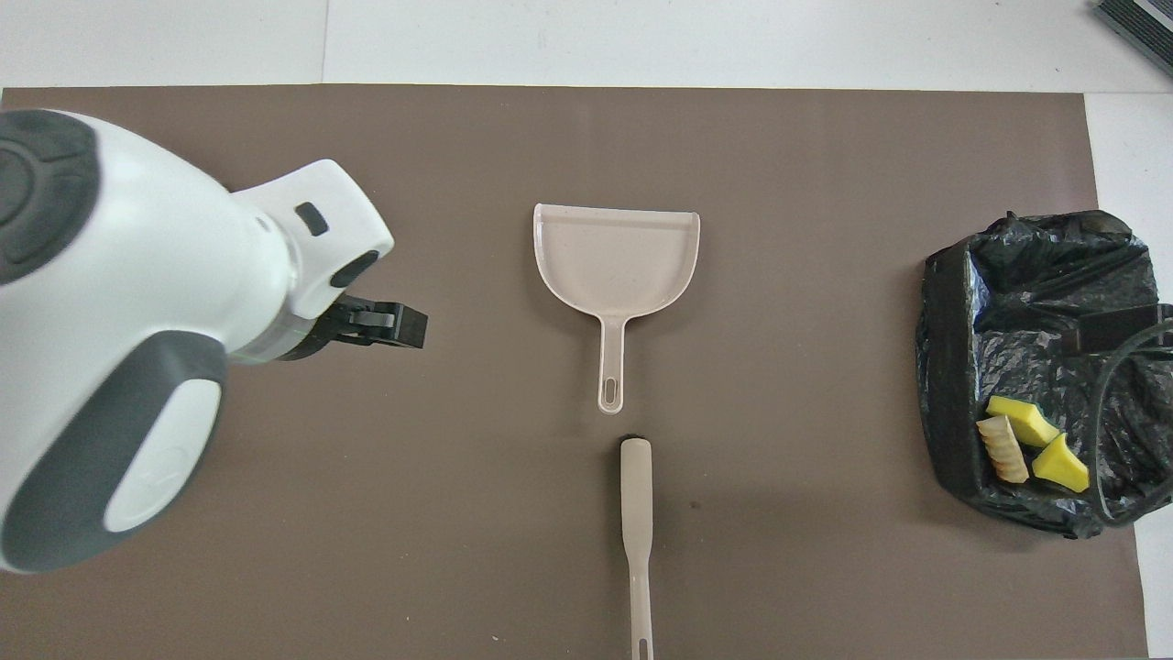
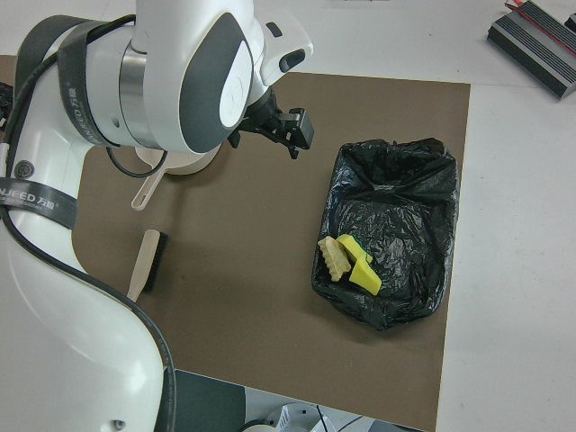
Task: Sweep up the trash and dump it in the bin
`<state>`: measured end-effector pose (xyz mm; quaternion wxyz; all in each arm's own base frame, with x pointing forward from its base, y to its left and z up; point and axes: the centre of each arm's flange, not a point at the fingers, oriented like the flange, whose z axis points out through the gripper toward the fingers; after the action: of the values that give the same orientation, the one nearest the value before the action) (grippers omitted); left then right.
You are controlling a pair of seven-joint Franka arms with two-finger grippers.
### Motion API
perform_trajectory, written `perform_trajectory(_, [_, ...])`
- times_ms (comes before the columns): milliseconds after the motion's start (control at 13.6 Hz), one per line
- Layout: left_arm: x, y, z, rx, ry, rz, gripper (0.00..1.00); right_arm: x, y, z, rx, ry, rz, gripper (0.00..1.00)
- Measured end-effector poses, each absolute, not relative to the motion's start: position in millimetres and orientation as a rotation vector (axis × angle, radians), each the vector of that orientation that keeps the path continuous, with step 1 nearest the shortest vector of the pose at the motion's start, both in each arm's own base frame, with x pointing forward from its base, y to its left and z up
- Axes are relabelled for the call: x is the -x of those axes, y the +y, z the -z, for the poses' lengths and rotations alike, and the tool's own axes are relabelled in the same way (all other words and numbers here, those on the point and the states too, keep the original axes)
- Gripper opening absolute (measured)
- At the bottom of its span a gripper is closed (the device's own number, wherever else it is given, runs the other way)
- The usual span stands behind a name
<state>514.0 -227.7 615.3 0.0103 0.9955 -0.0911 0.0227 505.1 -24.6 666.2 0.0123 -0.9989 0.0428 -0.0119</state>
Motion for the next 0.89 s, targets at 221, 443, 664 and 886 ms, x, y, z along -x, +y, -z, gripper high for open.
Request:
perform_trajectory(221, [-514.0, -167.3, -641.0, -3.108, -0.299, -0.073, 1.00, -505.1, -24.6, -664.9, 3.114, 0.133, 0.032, 1.00])
perform_trajectory(443, [-506.0, -122.7, -664.3, -3.112, -0.322, -0.032, 1.00, -505.1, -24.6, -664.7, 3.114, 0.133, 0.032, 1.00])
perform_trajectory(664, [-494.3, -93.5, -688.6, -3.116, -0.327, 0.054, 1.00, -505.1, -24.4, -664.5, 3.114, 0.132, 0.031, 1.00])
perform_trajectory(886, [-489.9, -72.6, -703.6, -3.118, -0.295, 0.097, 1.00, -507.3, -23.1, -664.1, 3.121, 0.032, 0.056, 1.00])
